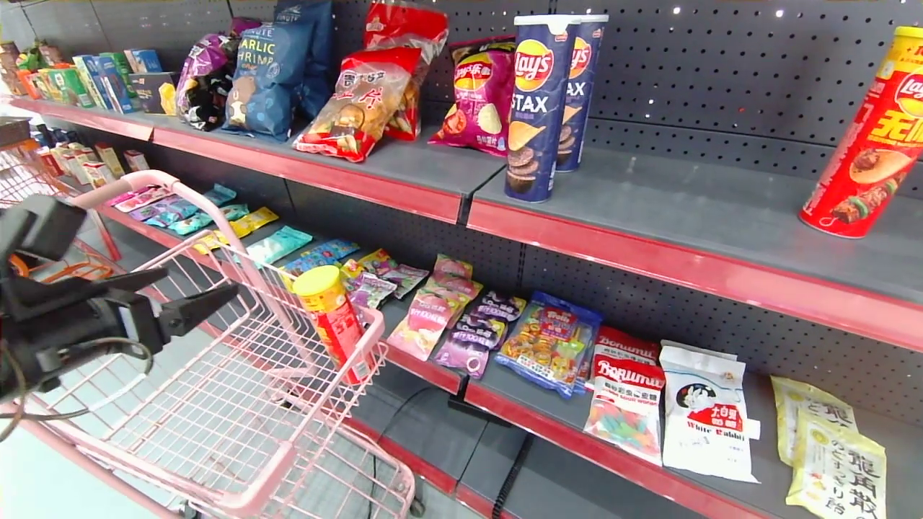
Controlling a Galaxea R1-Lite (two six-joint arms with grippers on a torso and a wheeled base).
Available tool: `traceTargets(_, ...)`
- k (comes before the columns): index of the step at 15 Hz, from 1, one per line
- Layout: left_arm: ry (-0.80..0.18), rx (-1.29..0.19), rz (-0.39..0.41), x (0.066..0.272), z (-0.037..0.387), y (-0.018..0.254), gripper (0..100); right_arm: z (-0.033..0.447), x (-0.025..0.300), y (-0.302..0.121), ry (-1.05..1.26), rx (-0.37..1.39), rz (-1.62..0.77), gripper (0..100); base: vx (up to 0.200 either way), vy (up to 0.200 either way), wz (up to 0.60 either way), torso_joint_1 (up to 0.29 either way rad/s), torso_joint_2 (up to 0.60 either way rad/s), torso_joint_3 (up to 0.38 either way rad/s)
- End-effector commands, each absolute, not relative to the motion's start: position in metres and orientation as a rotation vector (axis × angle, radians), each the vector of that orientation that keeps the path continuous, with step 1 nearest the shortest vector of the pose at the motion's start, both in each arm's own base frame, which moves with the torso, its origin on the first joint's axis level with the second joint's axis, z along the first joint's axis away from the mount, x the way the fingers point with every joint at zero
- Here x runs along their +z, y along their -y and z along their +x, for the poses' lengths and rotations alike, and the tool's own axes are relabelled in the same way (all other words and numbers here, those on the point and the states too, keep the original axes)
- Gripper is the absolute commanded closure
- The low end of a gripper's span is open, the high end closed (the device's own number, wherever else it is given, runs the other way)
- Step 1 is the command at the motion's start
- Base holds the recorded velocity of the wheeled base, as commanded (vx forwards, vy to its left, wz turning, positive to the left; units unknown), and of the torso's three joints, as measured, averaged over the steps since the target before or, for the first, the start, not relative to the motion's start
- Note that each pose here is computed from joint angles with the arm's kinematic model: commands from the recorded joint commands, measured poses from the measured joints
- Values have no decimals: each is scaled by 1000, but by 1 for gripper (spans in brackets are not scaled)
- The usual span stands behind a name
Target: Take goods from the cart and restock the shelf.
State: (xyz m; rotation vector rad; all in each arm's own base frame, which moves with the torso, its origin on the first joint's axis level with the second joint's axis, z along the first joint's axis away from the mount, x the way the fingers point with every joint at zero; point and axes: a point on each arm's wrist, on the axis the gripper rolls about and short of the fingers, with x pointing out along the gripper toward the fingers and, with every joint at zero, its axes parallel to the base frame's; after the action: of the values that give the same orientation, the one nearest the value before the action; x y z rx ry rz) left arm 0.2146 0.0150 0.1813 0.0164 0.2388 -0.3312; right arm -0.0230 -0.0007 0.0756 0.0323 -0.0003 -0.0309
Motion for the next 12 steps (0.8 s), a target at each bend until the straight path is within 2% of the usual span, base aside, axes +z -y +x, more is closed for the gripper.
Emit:
traceTargets(1,-326,-545,118,74,295,-55,0,-23,76,1,-1,-29,31,0,0,0,0,0,0,0)
traceTargets(3,-282,-578,140,55,309,-48,0,-23,76,1,-1,-29,28,0,0,0,0,0,0,0)
traceTargets(5,-293,-613,110,47,315,-40,0,-23,76,1,-1,-29,28,0,0,0,0,0,0,0)
traceTargets(10,-258,-704,124,37,342,-16,0,-23,75,1,-3,-26,11,0,0,0,0,0,0,0)
traceTargets(12,-240,-710,134,35,353,-14,0,-23,75,1,-3,-25,11,0,0,0,0,0,0,0)
